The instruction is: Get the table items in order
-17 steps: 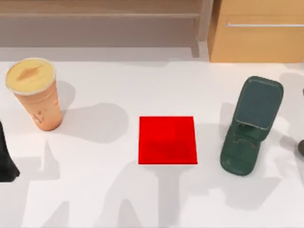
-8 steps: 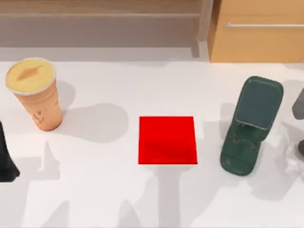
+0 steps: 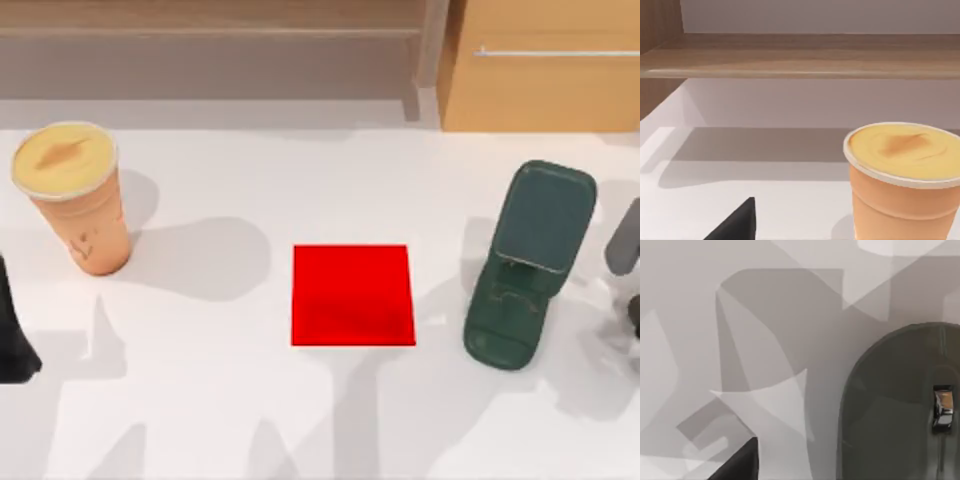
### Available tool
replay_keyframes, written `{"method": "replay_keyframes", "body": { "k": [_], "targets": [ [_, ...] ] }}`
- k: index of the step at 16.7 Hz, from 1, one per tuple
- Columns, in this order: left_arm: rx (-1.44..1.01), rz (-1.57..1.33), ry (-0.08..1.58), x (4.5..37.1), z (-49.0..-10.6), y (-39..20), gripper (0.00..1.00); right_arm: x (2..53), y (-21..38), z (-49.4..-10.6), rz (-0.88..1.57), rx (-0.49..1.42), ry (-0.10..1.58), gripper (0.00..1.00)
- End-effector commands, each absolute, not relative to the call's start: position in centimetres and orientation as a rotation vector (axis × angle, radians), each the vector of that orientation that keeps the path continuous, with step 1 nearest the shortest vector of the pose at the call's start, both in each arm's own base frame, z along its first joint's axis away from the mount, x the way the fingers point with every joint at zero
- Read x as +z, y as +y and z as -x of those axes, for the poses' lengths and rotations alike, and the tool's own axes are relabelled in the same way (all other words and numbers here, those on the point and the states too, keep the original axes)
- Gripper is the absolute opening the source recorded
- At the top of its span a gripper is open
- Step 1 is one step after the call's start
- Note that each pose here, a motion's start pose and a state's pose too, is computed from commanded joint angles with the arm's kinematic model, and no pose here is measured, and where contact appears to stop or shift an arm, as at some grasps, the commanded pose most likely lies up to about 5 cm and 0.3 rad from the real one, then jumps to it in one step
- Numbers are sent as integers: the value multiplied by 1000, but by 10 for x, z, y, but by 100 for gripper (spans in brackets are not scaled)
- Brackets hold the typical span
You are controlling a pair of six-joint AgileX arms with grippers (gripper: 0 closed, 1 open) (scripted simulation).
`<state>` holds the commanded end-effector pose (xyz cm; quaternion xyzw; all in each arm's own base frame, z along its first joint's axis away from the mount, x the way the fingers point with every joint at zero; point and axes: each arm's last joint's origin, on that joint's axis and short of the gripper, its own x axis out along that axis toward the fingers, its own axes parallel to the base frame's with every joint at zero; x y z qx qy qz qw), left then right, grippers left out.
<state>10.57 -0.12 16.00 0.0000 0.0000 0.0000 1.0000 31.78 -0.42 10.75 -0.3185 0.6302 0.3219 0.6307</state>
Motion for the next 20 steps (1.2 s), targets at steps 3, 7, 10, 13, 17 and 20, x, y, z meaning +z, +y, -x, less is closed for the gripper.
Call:
{"method": "replay_keyframes", "body": {
  "k": [3,7,10,13,17,20],
  "targets": [
    [0,0,0,160,-106,-1,100,108,-4,-318,729,737,1443,77],
    [0,0,0,160,-106,-1,100,108,-4,-318,729,737,1443,47],
    [0,0,0,160,-106,-1,100,108,-4,-318,729,737,1443,25],
    [0,0,0,160,-106,-1,100,108,-4,-318,729,737,1443,2],
    [0,0,0,160,-106,-1,100,108,-4,-318,729,737,1443,0],
    [0,0,0,160,-106,-1,100,108,-4,-318,729,737,1443,0]
  ]
}}
